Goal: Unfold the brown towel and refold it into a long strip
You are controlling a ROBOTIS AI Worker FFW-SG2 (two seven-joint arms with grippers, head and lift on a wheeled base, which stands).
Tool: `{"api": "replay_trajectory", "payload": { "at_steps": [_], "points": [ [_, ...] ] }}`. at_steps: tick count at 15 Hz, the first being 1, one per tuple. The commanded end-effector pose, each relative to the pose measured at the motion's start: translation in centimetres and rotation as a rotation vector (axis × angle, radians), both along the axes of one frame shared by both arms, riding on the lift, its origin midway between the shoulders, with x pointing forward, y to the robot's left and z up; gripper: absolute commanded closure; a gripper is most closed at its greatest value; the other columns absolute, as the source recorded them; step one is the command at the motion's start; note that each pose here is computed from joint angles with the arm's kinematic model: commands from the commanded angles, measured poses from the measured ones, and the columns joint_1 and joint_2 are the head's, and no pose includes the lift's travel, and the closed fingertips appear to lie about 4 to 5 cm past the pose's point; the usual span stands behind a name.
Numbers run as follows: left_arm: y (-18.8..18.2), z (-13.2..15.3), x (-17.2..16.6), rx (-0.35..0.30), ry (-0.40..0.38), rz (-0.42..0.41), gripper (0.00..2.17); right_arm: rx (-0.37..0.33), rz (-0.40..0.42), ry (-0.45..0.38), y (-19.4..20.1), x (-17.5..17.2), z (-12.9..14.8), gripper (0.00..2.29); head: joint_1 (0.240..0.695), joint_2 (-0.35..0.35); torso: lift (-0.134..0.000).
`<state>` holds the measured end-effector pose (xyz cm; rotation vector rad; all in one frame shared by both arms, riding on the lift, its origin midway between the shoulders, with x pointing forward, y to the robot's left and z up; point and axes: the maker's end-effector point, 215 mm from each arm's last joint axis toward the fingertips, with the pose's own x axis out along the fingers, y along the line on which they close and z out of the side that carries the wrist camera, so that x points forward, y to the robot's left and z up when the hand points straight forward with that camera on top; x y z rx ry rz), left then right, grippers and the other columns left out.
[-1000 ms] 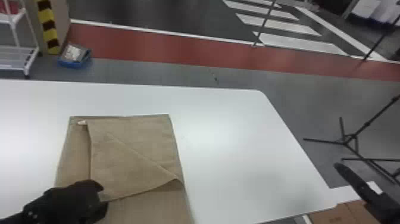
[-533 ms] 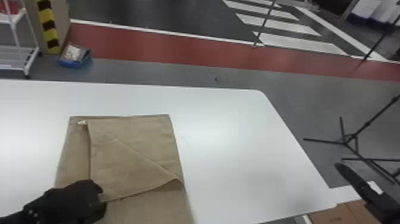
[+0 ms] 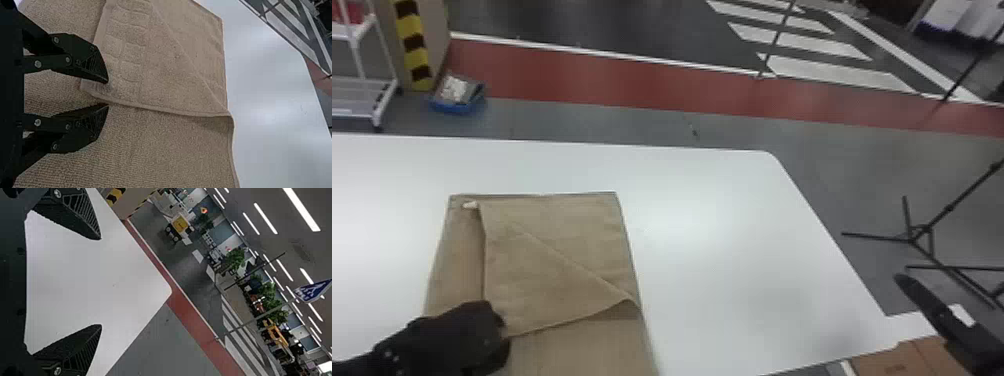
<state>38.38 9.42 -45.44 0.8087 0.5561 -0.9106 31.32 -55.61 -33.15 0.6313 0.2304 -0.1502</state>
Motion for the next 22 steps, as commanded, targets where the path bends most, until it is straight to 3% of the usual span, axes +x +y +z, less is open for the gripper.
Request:
{"api": "replay_trajectory", "payload": {
  "at_steps": [1, 3, 10, 12, 15, 18, 22],
  "points": [
    [0.0, -0.2, 0.1, -0.001, 0.005, 0.008, 0.80, 0.003, 0.001, -0.001, 0.0, 0.0, 0.0, 0.08, 0.695, -0.350, -0.123],
    [0.1, 0.0, 0.5, -0.001, -0.007, 0.020, 1.24, 0.003, 0.001, -0.001, 0.0, 0.0, 0.0, 0.08, 0.695, -0.350, -0.123],
    [0.8, 2.8, 0.7, -0.023, -0.069, 0.048, 1.25, 0.007, 0.020, -0.001, 0.9, 0.6, -0.1, 0.08, 0.695, -0.350, -0.123],
    [1.2, 4.9, 0.9, -0.035, -0.100, 0.052, 1.25, -0.047, 0.052, 0.028, 1.7, 1.5, 0.2, 0.08, 0.695, -0.350, -0.123],
    [1.8, 7.3, 1.4, -0.060, -0.137, 0.057, 1.25, -0.240, 0.117, 0.118, 2.7, 4.3, 1.2, 0.08, 0.695, -0.350, -0.123],
    [1.4, 6.8, 1.1, -0.055, -0.132, 0.042, 1.25, -0.278, 0.173, 0.136, 4.7, 5.9, 1.2, 0.08, 0.695, -0.350, -0.123],
    [0.4, 5.2, 1.5, -0.063, -0.139, 0.056, 1.16, -0.268, 0.204, 0.145, 6.2, 6.6, 0.4, 0.08, 0.695, -0.350, -0.123]
  ]
}}
